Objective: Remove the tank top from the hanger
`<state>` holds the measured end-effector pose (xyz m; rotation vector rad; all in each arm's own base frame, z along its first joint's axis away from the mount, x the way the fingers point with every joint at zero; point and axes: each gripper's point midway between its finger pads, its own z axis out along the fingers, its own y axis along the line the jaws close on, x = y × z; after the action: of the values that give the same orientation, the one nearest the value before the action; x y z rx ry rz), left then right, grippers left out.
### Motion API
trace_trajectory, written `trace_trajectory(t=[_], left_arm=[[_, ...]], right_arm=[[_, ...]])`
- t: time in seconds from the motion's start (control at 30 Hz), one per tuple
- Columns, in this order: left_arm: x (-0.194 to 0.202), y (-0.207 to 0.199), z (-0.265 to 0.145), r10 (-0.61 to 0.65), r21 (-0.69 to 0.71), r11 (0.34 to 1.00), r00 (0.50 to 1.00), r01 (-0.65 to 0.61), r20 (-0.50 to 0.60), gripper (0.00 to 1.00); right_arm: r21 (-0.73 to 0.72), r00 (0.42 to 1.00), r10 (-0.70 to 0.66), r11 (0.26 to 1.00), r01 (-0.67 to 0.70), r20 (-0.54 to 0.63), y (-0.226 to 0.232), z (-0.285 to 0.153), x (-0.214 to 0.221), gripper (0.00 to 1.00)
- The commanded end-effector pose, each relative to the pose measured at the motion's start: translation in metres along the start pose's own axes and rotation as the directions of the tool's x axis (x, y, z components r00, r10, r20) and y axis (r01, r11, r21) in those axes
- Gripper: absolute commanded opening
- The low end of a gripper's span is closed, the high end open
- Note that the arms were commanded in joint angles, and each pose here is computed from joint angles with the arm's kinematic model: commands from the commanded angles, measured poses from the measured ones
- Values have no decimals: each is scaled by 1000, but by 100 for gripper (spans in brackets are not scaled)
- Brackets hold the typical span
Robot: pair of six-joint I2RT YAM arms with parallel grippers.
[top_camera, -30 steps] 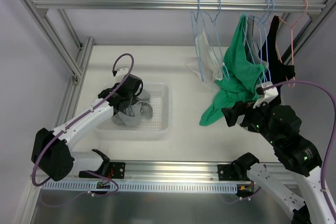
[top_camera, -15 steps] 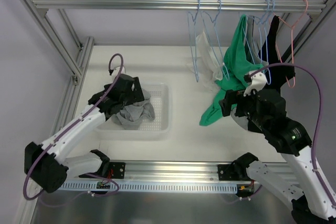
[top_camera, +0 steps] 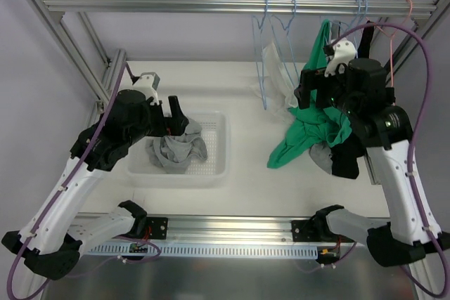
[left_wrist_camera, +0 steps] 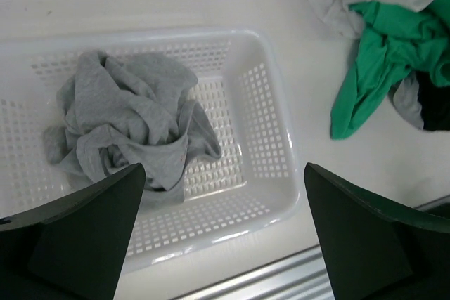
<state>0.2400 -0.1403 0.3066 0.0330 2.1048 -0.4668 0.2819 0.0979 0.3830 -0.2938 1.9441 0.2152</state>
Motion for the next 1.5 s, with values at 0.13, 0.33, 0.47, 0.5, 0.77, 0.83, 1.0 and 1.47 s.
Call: trace_trajectory(t=[0.13,0.33,0.47,0.5,0.77,0.83,1.0,1.47], left_arm=[[38,16,-27,150,21,989,977,-148,-149,99],[62,39,-27,190,-30,980,968,-197,-162,99],[63,45,-28,183,-45,981,978,-189,-98,99],[62,47,-28,178,-53,982,980,-183,-88,99],[80,51,-3,173,-58,982,977,-181,-122,99],[87,48,1,170,-39,983,974,-178,-148,99],[93,47,2,164,-24,985,974,-170,-156,99],[93,43,-1,168,0,985,975,-170,-144,99]], right_arm=[[-75,995,-99,992,97,-25,5,60,-30,84],[-63,995,-99,993,101,29,0,91,-57,72],[-74,996,-90,993,91,14,2,108,-58,56],[-82,996,-84,993,84,8,3,113,-57,53],[-89,998,-54,994,56,23,6,119,-57,28],[-81,998,-56,995,58,32,6,117,-59,23],[-69,996,-69,995,72,53,8,113,-59,4],[-100,986,-2,995,19,170,18,83,-83,0]])
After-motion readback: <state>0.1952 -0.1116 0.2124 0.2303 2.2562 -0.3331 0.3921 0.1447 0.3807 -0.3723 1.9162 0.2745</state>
